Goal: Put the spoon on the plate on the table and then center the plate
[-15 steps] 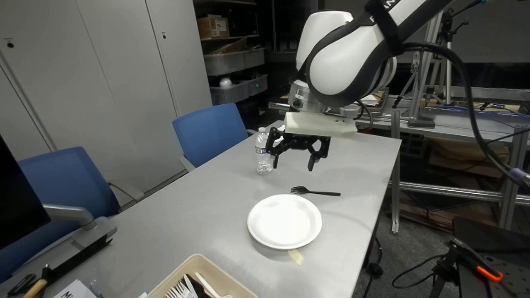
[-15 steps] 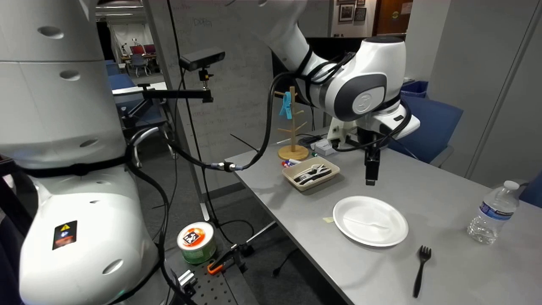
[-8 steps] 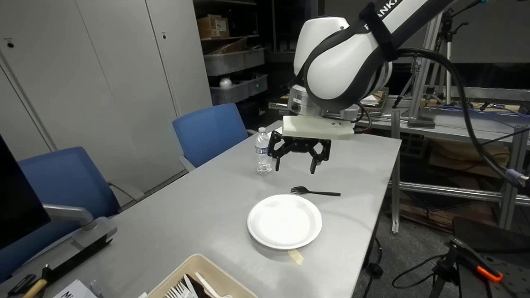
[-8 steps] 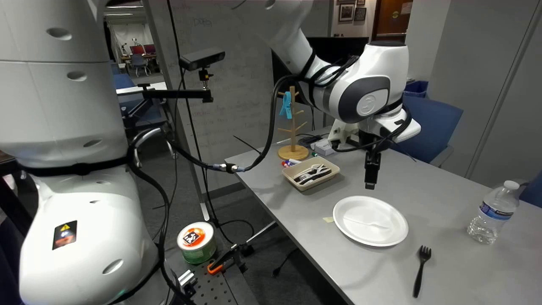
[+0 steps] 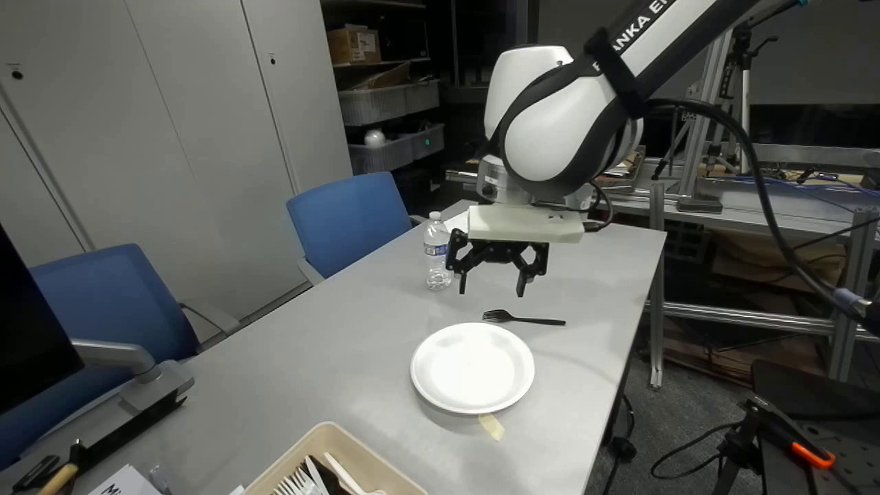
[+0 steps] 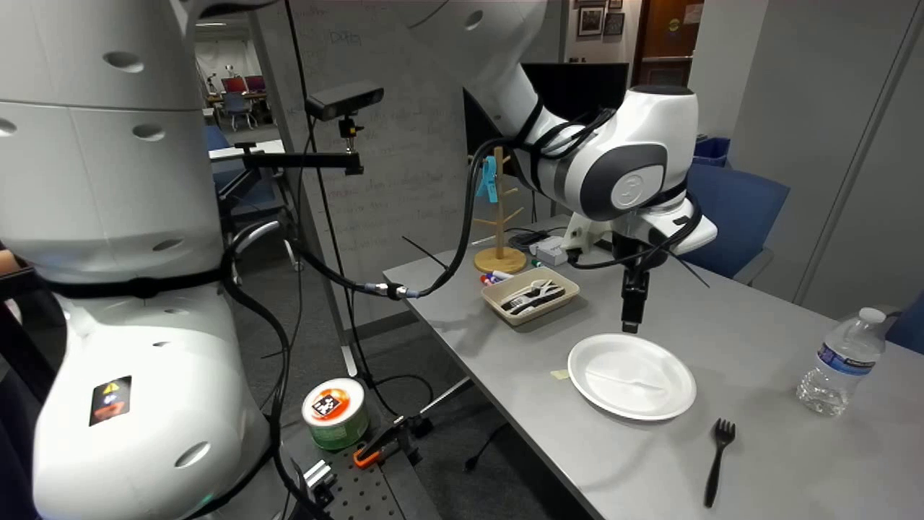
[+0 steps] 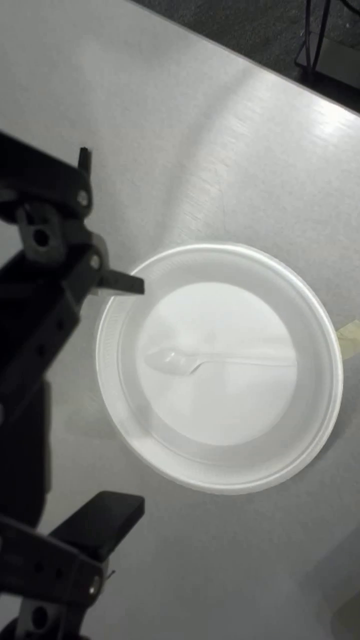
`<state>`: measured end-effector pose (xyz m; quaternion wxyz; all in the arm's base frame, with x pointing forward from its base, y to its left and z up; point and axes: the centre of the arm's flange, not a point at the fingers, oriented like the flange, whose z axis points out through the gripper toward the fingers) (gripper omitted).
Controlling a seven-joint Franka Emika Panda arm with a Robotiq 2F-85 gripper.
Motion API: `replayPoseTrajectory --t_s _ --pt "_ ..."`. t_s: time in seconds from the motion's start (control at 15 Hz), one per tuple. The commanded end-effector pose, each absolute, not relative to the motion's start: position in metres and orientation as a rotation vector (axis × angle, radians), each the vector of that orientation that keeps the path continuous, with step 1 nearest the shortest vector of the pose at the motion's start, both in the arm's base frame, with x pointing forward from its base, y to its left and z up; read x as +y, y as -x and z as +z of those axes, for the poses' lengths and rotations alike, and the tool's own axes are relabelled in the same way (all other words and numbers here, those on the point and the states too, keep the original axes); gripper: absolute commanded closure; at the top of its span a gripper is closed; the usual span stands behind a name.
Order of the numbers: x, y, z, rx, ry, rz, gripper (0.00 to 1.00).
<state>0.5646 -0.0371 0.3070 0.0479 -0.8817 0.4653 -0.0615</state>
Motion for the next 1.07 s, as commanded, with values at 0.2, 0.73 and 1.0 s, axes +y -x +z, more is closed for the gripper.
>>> replayPoseTrajectory --t_s 0.2,0.73,1.0 --pt "-0.036 -0.608 0.270 1.440 2.738 -0.151 0.00" --pt "-0.056 -0.626 0.243 1.441 2.725 -0.154 0.00" --pt "-0.061 -0.631 0.225 1.441 2.715 -0.156 0.00"
